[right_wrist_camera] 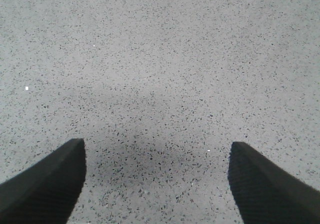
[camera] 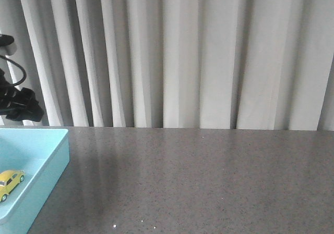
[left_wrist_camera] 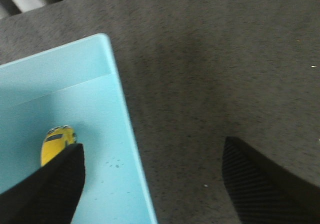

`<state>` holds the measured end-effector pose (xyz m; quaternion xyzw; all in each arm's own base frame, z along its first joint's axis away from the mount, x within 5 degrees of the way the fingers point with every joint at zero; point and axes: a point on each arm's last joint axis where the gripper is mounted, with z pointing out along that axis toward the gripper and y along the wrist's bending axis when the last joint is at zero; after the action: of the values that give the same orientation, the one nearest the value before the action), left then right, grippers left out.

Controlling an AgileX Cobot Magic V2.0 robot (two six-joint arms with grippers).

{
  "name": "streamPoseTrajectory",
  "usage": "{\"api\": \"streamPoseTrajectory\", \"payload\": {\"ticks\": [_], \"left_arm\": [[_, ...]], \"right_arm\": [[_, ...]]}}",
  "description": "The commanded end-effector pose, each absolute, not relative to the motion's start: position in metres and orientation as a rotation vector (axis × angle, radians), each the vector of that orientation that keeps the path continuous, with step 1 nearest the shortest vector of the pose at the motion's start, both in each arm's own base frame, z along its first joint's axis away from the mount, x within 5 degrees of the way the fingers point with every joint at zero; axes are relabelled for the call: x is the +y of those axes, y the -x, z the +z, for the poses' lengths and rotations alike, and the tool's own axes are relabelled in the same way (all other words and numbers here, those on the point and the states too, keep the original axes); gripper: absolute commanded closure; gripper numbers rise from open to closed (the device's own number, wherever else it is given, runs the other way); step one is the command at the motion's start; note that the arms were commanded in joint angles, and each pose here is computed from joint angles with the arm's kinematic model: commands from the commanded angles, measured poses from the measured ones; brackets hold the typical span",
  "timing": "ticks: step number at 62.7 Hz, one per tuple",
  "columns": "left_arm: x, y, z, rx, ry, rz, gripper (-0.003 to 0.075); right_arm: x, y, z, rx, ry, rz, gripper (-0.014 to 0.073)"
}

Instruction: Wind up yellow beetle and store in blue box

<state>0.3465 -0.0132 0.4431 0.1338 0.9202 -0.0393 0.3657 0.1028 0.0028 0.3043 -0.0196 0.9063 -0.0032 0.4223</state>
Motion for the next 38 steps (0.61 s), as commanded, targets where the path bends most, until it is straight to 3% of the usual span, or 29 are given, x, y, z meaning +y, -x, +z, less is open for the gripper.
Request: {"api": "streamPoseTrajectory", "payload": {"ticks": [1, 15, 24, 38], "left_arm": [[-0.037, -0.313, 0.480, 2.240, -0.402, -0.154, 0.0185], [-0.067, -0.271, 0.488, 2.211, -0.511, -0.219, 0.0185], [-0.068, -0.246, 0.466, 2.181, -0.463, -0.245, 0.0185], [-0.058, -0.207, 0.403, 2.191, -0.410, -0.241, 0.0185]], "right_arm": [[0.003, -0.106, 0.316, 2.188, 0.053, -0.011, 0.0030], [0.003, -0.106, 0.316, 2.188, 0.053, -0.011, 0.0030], [0.003, -0.106, 0.316, 2.188, 0.053, -0.011, 0.0030], [0.003, -0.106, 0.316, 2.188, 0.053, -0.011, 0.0030]]}}
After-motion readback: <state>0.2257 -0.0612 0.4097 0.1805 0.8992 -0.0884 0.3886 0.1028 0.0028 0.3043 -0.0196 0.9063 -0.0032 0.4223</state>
